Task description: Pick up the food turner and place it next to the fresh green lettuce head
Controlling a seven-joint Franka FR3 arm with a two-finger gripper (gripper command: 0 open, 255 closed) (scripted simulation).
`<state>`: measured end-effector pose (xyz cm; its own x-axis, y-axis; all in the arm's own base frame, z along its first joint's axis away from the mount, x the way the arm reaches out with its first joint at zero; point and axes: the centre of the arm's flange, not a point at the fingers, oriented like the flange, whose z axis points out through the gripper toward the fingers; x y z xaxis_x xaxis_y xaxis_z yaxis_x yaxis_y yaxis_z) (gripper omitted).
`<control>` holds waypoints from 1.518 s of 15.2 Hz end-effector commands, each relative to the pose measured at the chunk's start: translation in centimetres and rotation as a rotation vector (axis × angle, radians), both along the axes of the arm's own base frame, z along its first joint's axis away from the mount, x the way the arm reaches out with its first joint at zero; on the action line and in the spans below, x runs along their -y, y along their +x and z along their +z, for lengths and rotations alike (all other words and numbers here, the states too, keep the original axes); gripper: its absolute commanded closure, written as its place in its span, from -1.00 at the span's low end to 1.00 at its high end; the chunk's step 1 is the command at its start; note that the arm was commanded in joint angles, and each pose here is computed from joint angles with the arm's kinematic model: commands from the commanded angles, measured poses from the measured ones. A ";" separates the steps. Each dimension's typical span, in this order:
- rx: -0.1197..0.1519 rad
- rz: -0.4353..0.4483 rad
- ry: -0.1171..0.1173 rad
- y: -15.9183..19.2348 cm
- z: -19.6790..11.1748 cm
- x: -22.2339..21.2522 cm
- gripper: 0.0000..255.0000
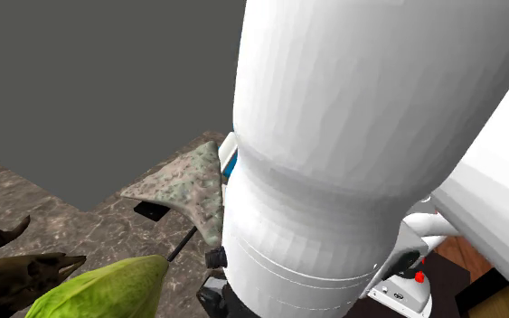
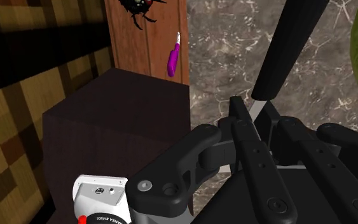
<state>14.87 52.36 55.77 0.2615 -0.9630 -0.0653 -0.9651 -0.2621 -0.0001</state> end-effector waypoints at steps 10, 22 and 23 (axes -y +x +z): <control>-0.001 -0.001 0.001 -1.2 -4.2 -3.3 1.00; -0.001 -0.001 0.001 -1.2 -10.5 -3.3 1.00; -0.001 -0.001 0.001 -1.2 -11.1 -3.3 1.00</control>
<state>13.57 55.73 45.20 0.2607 -0.9632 -0.0661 -0.9653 -0.2613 0.0007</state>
